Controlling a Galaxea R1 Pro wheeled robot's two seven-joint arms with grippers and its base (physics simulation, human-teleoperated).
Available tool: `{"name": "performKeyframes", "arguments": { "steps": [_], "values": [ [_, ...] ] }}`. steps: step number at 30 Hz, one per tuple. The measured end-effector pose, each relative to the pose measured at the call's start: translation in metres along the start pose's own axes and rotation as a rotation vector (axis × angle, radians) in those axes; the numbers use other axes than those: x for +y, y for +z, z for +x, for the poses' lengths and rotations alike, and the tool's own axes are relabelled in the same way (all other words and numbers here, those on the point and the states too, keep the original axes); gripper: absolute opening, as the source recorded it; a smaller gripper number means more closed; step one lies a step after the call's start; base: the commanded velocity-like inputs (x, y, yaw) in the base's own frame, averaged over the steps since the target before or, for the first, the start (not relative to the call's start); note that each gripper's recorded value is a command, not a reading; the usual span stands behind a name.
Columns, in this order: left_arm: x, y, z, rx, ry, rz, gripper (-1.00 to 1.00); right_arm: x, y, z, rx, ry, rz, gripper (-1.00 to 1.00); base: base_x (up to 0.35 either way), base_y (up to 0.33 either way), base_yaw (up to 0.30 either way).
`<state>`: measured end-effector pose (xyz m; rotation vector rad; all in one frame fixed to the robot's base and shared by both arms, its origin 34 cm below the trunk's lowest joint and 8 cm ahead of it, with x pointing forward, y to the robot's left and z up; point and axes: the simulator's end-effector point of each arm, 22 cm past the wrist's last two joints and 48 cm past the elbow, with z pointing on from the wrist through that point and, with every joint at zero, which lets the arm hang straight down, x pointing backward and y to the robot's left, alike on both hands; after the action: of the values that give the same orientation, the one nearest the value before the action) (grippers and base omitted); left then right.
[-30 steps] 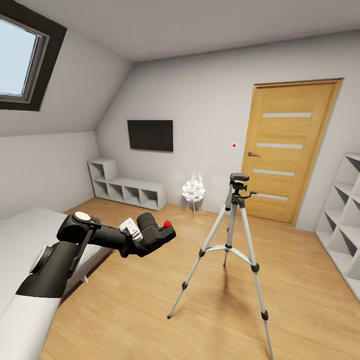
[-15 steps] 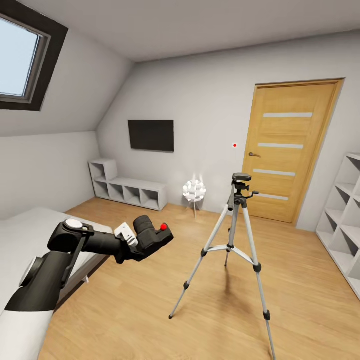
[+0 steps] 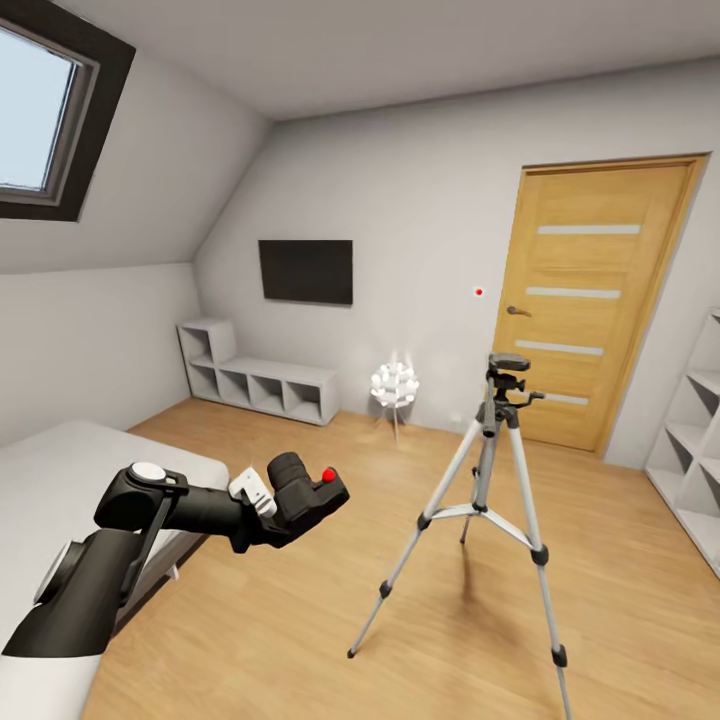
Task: Attach the digital camera to the camera tripod in the bedroom.
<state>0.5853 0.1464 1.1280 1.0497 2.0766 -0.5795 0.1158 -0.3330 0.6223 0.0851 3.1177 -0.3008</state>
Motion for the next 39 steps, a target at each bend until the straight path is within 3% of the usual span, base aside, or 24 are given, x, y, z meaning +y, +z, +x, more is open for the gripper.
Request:
{"name": "performKeyframes", "arguments": {
  "steps": [25,39],
  "values": [
    [0.0007,0.0007,0.0028,0.003,-0.005,-0.001,-1.00,0.0007,0.0000,0.0009,0.002,0.001,-0.002,1.00,0.281,0.204,0.051],
    [0.0013,0.0007,0.0031,0.003,-0.006,-0.003,-1.00,0.0009,0.0000,0.0010,0.003,0.001,-0.002,1.00,0.251,0.199,-0.070]
  ]
}}
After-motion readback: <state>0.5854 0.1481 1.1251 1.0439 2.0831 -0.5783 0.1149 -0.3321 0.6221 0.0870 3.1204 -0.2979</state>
